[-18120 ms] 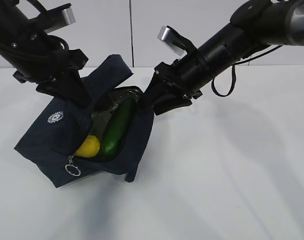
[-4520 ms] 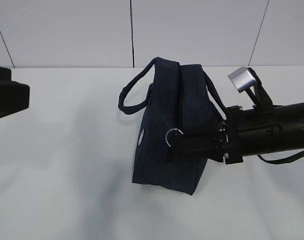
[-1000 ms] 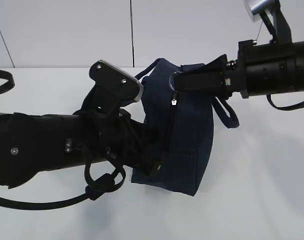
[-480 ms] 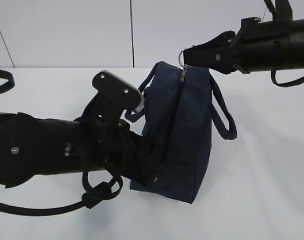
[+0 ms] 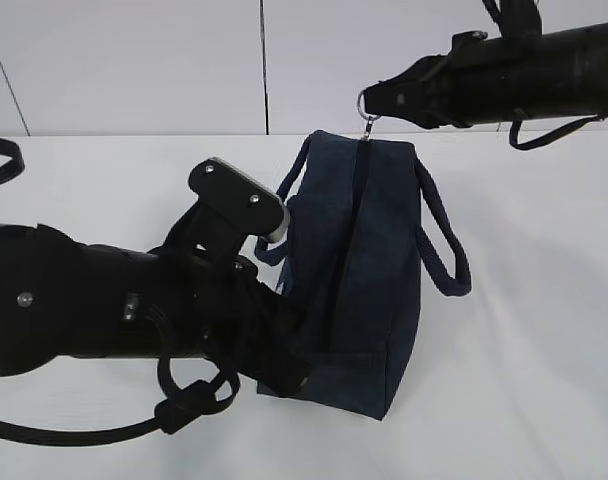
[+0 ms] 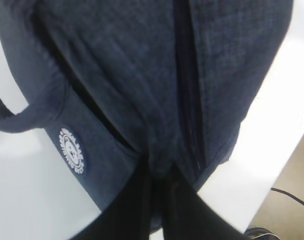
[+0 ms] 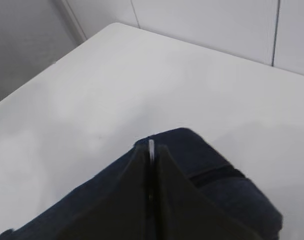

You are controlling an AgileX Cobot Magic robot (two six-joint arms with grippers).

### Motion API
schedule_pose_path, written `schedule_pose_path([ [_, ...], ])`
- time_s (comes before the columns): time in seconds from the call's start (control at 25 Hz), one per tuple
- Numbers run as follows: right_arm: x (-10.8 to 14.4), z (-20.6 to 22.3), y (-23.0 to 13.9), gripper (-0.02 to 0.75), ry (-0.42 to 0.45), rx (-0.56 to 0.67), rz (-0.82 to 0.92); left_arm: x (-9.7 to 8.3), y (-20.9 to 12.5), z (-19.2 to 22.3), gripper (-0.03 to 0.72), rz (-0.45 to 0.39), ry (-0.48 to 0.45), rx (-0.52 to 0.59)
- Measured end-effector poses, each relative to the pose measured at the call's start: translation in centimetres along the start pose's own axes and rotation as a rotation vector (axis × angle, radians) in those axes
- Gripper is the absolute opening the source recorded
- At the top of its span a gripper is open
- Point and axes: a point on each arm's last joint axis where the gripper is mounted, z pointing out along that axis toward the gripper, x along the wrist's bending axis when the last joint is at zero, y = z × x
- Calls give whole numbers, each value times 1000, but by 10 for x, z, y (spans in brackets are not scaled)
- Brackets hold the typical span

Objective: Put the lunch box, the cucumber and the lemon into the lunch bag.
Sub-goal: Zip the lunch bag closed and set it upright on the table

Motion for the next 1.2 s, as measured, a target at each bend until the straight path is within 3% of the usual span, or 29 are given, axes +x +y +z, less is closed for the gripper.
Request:
schedule_pose_path([
  [0.24, -28, 27, -2, 7, -88, 14, 7, -1, 0, -2, -3, 0, -7, 8],
  [0.48, -49, 55, -14, 7, -102, 44, 23, -1, -1, -2, -3, 0, -13, 20],
  [0.96, -50, 62, -19, 6, -61, 54, 31, -2, -2, -2, -1, -6, -18, 33],
  [1.08, -49, 62, -19, 6, -49, 53, 33, -2, -3, -2, 46, -17, -20, 40],
  [1.2, -48, 62, -18, 6, -37, 51, 32, -2, -5, -2, 193, -35, -25, 56],
])
